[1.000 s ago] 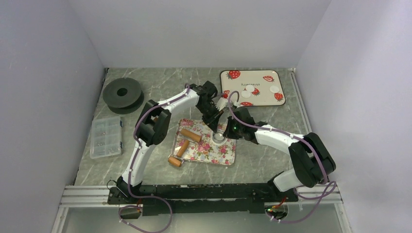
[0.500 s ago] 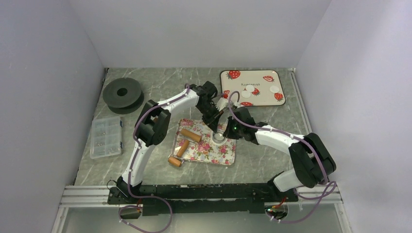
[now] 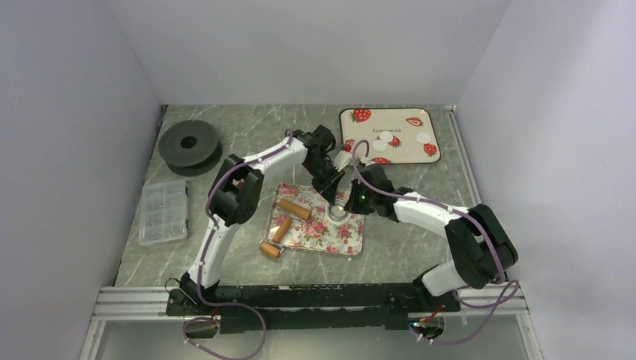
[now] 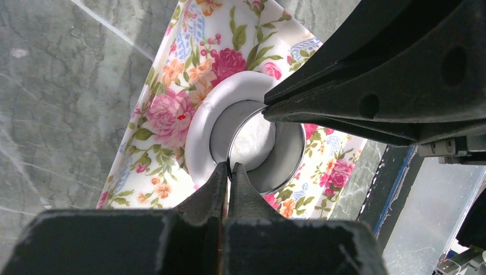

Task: Roll out the dumpling wrappers from the dough
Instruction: Press the dumpling wrapper on the work surface.

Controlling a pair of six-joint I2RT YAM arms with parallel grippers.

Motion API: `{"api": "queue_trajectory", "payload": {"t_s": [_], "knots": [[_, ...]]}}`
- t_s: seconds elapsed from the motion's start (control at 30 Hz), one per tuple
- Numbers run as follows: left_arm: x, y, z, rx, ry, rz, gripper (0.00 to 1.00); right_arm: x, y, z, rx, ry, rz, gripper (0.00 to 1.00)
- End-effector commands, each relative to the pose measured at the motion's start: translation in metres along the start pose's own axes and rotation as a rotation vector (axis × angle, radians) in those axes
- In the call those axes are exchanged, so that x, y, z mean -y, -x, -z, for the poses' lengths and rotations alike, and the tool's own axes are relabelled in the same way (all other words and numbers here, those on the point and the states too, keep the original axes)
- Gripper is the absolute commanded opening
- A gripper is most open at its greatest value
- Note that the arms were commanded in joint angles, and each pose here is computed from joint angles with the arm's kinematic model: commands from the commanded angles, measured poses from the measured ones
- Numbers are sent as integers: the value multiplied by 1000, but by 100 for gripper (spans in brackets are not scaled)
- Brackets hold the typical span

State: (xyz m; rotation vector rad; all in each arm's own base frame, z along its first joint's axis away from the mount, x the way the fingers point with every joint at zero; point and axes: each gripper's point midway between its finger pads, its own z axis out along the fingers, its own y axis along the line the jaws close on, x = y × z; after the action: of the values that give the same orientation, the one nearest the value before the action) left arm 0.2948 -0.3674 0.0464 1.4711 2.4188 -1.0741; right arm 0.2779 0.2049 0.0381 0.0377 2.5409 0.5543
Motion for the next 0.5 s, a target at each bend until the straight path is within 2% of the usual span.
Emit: {"api": "queue_trajectory", "payload": {"t_s": [0.0,0.07,0.33,0.47], "knots": [[-16,-40,-27,-155,40,-25,0,19,-25,-1,0,-45,-37,0],[-16,-38,-27,-151,38,-28,0,22,-31,-1,-2,-47,-51,0],[-14,-49,-23,-170,52,-26,0,6,-3,-8,26,-27,12,0],[-14,-54,-22,-182,55,-25,0,7,-6,-9,23,-26,4,0]]}}
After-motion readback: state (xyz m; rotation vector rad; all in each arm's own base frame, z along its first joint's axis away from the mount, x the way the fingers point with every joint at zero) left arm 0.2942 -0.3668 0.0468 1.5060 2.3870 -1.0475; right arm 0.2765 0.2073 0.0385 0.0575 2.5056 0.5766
